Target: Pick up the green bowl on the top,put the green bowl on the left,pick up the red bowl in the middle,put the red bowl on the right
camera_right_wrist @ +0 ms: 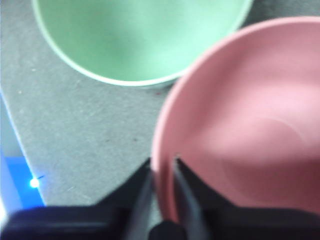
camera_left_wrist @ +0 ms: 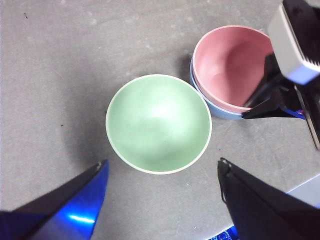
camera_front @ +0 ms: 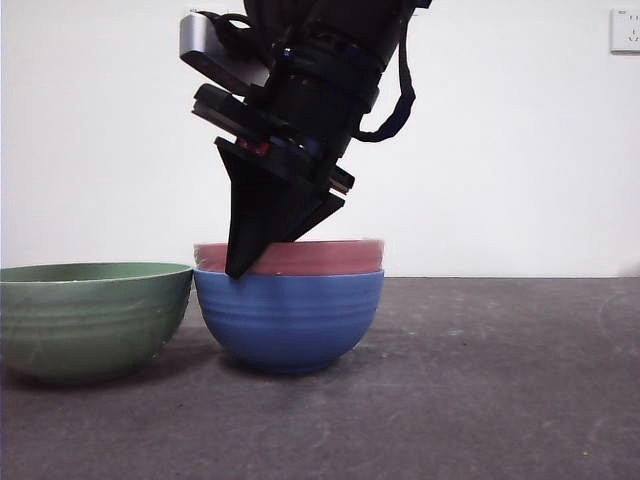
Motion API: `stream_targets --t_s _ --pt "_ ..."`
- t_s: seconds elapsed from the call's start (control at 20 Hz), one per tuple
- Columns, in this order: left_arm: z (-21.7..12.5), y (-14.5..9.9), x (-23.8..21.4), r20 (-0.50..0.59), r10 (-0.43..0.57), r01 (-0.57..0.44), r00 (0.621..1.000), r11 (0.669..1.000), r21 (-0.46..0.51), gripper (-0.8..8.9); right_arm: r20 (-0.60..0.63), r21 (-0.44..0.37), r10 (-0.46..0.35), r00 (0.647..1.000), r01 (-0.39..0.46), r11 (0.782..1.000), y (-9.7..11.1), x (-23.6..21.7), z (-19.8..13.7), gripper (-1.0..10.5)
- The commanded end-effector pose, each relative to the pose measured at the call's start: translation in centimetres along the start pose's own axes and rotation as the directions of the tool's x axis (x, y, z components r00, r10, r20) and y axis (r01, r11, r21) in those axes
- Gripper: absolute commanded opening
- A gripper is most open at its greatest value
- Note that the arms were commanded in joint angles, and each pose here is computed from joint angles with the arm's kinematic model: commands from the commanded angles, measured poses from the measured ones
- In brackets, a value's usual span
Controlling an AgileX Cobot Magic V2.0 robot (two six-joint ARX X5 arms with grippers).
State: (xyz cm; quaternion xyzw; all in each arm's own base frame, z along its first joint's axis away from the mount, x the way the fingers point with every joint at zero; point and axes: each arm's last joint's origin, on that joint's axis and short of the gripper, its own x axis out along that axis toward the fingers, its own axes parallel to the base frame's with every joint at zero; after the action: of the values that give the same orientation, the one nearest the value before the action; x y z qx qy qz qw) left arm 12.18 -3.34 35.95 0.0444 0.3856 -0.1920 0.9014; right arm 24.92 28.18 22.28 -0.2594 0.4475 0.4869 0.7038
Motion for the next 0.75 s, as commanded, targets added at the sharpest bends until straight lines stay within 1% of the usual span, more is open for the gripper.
stream_targets --t_s 0.05,0.5,0.75 --pt "0.1 0.1 0.0 0.015 0.005 -0.005 1.0 1.0 0.013 3.65 -0.013 -0.013 0.001 1.0 -0.001 1.0 0.1 0.2 -0.1 -0.1" --pt "0.3 0.1 0.4 0.002 0.004 -0.004 1.0 1.0 0.011 3.65 0.013 -0.043 -0.008 1.0 0.008 0.999 1.0 -0.7 0.3 -0.1" --pt "0.6 0.2 0.7 0.009 0.004 -0.004 1.0 1.0 0.012 3.65 0.061 -0.056 -0.021 0.998 0.024 0.998 1.4 -2.4 0.6 -0.1"
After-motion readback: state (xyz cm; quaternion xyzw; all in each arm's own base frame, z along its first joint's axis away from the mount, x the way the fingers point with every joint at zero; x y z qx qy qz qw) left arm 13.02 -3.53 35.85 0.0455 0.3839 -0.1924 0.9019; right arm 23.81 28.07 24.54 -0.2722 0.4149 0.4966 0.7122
